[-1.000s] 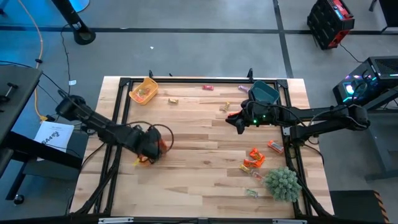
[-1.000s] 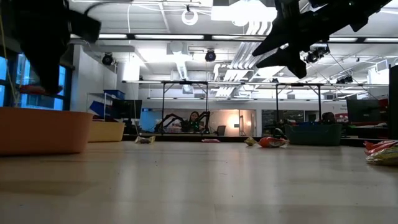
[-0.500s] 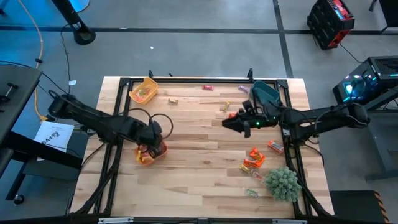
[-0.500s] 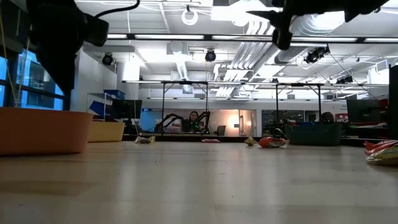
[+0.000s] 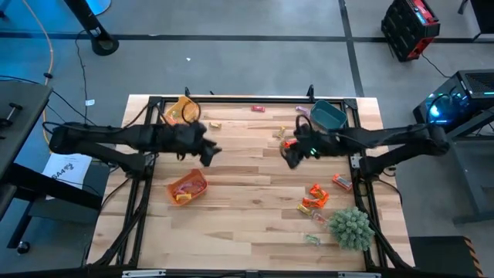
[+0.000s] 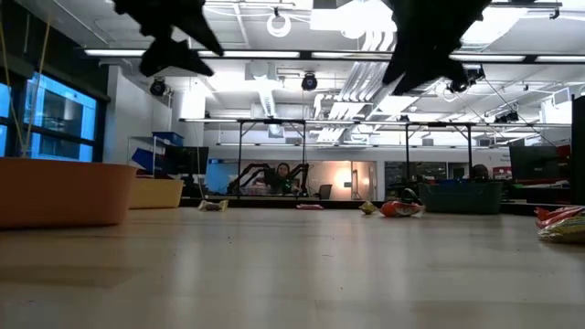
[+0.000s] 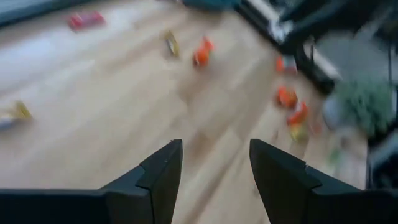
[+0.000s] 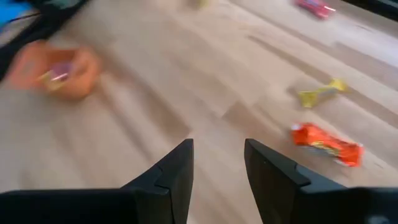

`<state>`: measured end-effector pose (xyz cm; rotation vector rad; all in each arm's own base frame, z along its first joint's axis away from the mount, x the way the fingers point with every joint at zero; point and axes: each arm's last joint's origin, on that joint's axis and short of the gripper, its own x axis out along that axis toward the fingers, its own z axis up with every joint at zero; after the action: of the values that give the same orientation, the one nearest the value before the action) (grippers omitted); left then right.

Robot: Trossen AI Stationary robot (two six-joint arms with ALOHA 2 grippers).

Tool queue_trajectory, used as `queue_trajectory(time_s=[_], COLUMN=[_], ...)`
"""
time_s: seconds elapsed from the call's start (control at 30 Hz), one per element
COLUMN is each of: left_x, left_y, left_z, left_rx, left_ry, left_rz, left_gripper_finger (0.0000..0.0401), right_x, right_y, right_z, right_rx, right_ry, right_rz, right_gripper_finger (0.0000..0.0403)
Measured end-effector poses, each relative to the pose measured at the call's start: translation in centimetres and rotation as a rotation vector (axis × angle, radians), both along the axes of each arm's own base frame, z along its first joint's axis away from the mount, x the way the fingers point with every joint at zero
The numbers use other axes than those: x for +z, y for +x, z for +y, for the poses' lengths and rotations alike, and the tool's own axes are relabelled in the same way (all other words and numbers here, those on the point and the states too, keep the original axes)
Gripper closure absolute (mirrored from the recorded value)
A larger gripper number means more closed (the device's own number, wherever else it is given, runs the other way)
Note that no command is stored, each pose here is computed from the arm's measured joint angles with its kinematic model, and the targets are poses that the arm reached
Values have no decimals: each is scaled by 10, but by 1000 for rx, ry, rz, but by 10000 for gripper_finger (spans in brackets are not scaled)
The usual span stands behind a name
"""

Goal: Sort candy
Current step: Put the top right yellow candy into the orange bin

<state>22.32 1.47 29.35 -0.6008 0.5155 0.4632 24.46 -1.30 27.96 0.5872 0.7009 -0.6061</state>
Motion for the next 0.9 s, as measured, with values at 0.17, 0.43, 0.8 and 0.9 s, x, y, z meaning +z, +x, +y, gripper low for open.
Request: queue_trajectory(time_s=[0.17,0.43,0.8,0.9], left_x=[2,1,1,1], left_y=[3,1,1,1], left_z=[31,47,47,48], left_rx=[121,170,125,118], left_ry=[28,2,38,47], left_rz=[-42,-52,-38,-34], left_gripper_finger=[219,219,219,219], right_x=[-31,-101,-148,-155], right_y=[23,35,58,62], right_z=[-60,-140,-162,-159], right_rx=[-177,-459,-566,-526], right_ry=[71,290,353,333], right_rz=[42,181,277,318], right_gripper_finger=[265,265,265,281])
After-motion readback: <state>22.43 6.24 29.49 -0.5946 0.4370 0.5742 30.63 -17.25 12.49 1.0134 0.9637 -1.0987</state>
